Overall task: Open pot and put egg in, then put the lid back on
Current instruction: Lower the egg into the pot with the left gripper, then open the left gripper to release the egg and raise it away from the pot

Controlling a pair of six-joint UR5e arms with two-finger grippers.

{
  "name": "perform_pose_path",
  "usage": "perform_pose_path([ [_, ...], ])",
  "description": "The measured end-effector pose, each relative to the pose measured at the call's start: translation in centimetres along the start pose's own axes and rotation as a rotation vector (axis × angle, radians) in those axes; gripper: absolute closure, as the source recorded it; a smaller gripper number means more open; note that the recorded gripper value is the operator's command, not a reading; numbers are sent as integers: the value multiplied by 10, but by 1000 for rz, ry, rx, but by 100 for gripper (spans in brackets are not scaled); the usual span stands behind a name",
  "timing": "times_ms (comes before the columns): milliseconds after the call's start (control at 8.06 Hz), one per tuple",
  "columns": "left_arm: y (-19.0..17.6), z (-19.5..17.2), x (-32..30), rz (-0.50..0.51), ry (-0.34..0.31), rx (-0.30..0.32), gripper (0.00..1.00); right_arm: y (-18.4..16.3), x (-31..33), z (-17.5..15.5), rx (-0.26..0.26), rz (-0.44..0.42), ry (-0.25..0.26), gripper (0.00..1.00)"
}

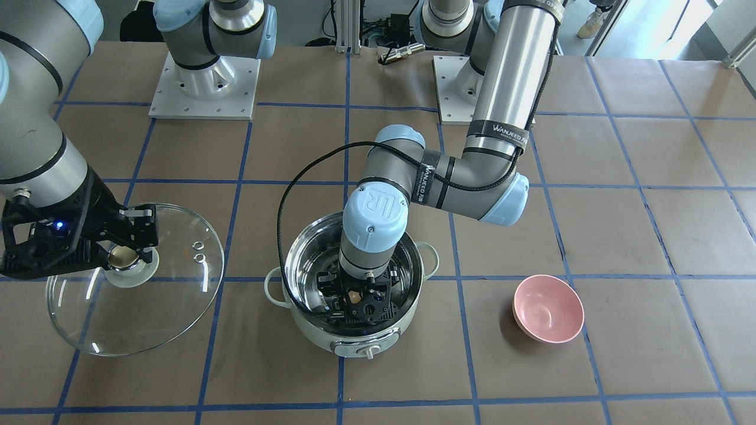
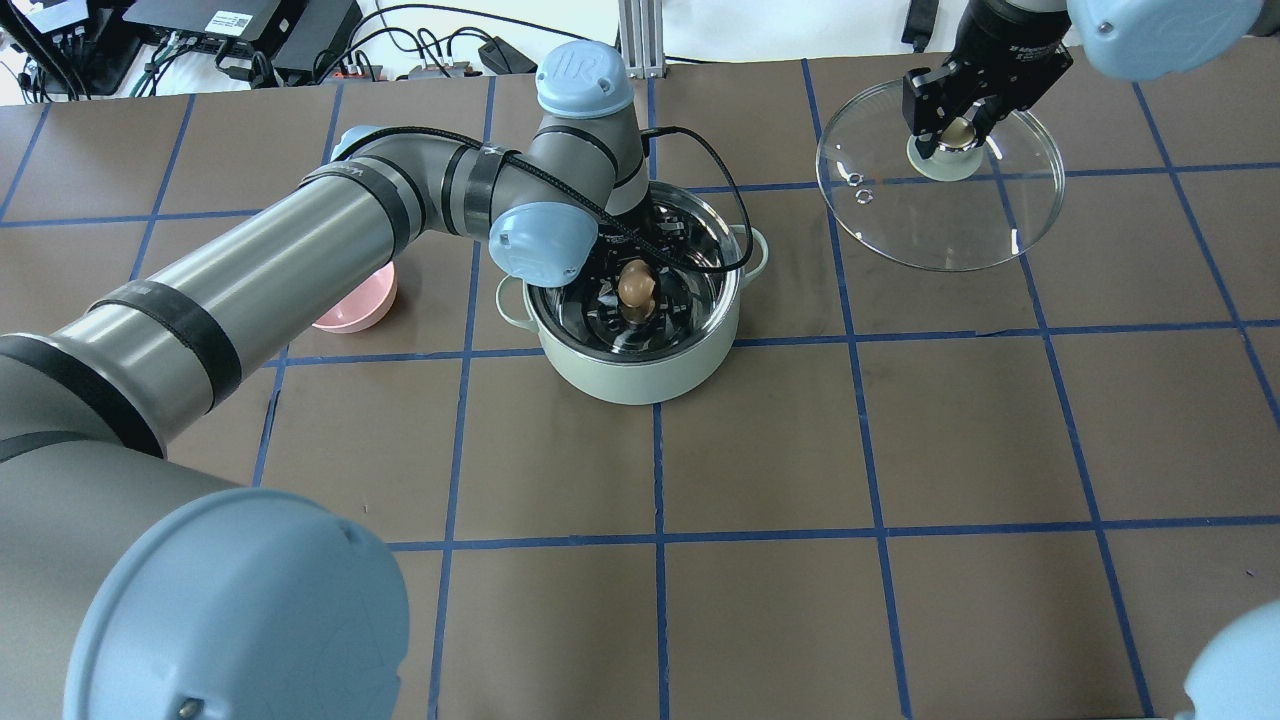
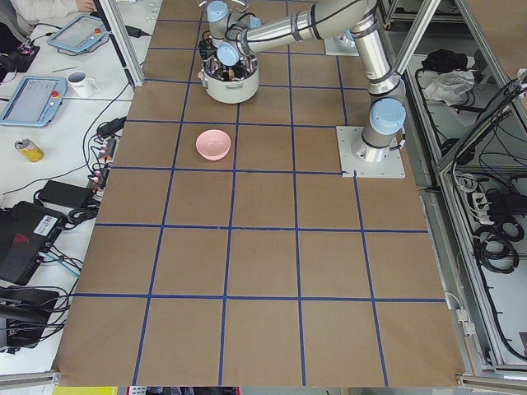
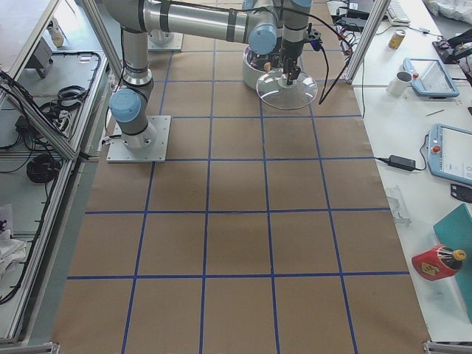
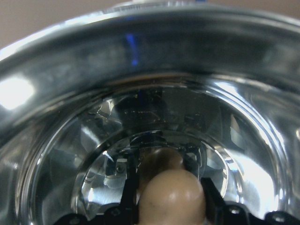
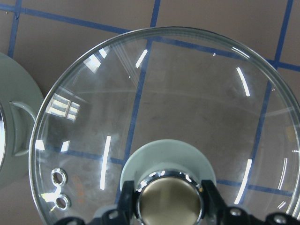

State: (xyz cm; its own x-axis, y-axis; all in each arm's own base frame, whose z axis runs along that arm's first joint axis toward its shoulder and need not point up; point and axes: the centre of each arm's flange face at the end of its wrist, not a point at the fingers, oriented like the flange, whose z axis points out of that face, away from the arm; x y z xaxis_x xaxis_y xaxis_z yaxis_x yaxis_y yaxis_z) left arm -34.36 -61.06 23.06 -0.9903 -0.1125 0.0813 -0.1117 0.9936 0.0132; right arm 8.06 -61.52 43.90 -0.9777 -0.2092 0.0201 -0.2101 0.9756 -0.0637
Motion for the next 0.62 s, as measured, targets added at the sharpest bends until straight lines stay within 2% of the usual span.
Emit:
perform_pose_path([
  [124,1,0,1,3,1,-1,17,0,0,1,0,0,0,100],
  [497,2,0,2,9,1,-2,7,1,0,2,-1,0,-1,100],
  [621,2,-3,2,11,2,2,0,1,0,2,0,0,-1,100],
])
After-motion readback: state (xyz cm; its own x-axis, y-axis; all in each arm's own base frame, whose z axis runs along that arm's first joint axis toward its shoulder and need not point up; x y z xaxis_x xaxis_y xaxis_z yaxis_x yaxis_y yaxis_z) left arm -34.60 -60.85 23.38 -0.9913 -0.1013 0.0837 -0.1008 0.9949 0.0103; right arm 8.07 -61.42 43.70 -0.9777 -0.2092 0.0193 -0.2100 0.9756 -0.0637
